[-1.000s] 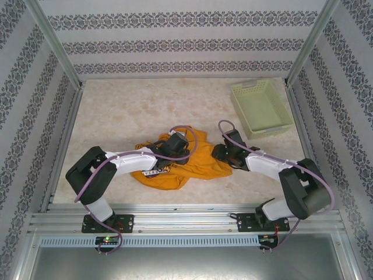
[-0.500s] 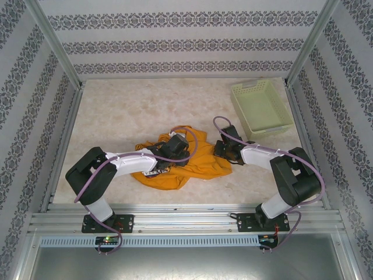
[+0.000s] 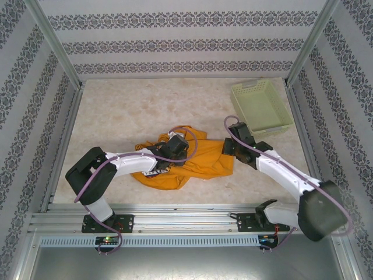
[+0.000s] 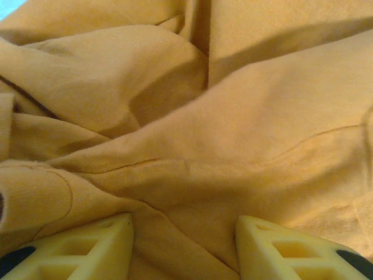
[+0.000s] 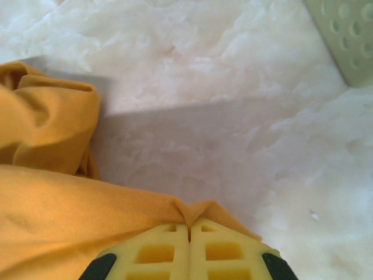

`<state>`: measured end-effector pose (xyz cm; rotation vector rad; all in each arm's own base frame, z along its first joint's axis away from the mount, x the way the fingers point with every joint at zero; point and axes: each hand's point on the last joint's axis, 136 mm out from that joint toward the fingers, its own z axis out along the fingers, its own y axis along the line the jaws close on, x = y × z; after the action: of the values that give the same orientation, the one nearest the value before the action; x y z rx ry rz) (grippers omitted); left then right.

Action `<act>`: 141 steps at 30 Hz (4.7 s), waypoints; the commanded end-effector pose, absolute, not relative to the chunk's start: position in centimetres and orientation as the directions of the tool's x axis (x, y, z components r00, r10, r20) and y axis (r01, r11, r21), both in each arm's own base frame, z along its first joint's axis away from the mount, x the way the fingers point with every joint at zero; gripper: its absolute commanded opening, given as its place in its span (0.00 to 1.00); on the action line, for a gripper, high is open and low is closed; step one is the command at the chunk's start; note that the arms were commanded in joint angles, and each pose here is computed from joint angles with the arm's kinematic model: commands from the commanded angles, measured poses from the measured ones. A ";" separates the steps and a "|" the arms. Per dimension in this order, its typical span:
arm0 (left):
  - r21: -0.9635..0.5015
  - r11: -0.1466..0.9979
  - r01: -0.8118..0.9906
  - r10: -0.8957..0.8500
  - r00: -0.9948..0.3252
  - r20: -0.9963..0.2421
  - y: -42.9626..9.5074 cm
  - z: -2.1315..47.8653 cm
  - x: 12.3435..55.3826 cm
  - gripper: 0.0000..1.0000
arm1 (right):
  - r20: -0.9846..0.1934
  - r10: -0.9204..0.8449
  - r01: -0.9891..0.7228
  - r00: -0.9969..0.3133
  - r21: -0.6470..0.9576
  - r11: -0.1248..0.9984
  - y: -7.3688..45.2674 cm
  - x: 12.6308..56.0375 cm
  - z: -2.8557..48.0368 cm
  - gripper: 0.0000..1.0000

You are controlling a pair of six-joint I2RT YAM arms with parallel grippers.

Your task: Fold the inside-out t-shirt

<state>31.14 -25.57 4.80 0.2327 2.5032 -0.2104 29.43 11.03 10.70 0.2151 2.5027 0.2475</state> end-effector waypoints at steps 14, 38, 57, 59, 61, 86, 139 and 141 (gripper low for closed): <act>-0.007 0.949 0.315 0.246 -0.756 -0.606 -25.5 6.2 30.3 0.52 | -0.612 0.152 -0.099 -0.776 0.356 0.929 13.0 26.8 18.8 0.00; -0.011 1.000 -0.027 -0.028 -0.817 -0.575 -14.6 10.5 31.7 0.92 | -0.497 0.256 0.214 -0.829 0.140 0.967 6.6 25.6 9.3 0.00; -0.132 0.966 -0.223 -0.259 -0.830 -0.495 -9.2 10.5 34.2 0.09 | -0.547 0.169 0.089 -0.820 0.171 0.981 11.8 30.3 12.3 0.00; -0.094 0.963 -0.251 -0.255 -0.752 -0.608 -7.4 16.0 34.9 0.03 | -0.573 0.148 0.056 -0.806 0.175 0.983 13.0 31.7 14.1 0.00; -0.102 0.960 -0.261 -0.250 -0.633 -0.733 -5.8 22.4 34.7 0.00 | -0.611 0.134 0.031 -0.780 0.176 0.984 13.9 33.1 16.4 0.00; -0.352 0.871 0.342 0.007 -0.726 -0.687 -27.0 16.4 24.9 0.74 | -0.549 0.232 0.038 -0.803 0.342 0.939 16.5 39.1 14.6 0.54; -0.425 0.897 -0.119 -0.423 -0.510 -0.749 -6.4 26.9 37.6 0.00 | -0.783 0.089 -0.346 -0.616 0.371 0.862 30.4 42.8 28.9 0.00; -0.443 0.893 -0.078 -0.431 -0.433 -0.792 -6.1 30.2 36.3 0.00 | -0.814 0.134 -0.349 -0.565 0.383 0.855 28.8 42.3 31.6 0.00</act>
<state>37.87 -7.72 25.95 -0.3853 2.1070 -0.4785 42.42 31.10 25.68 -0.1914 2.2294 0.6581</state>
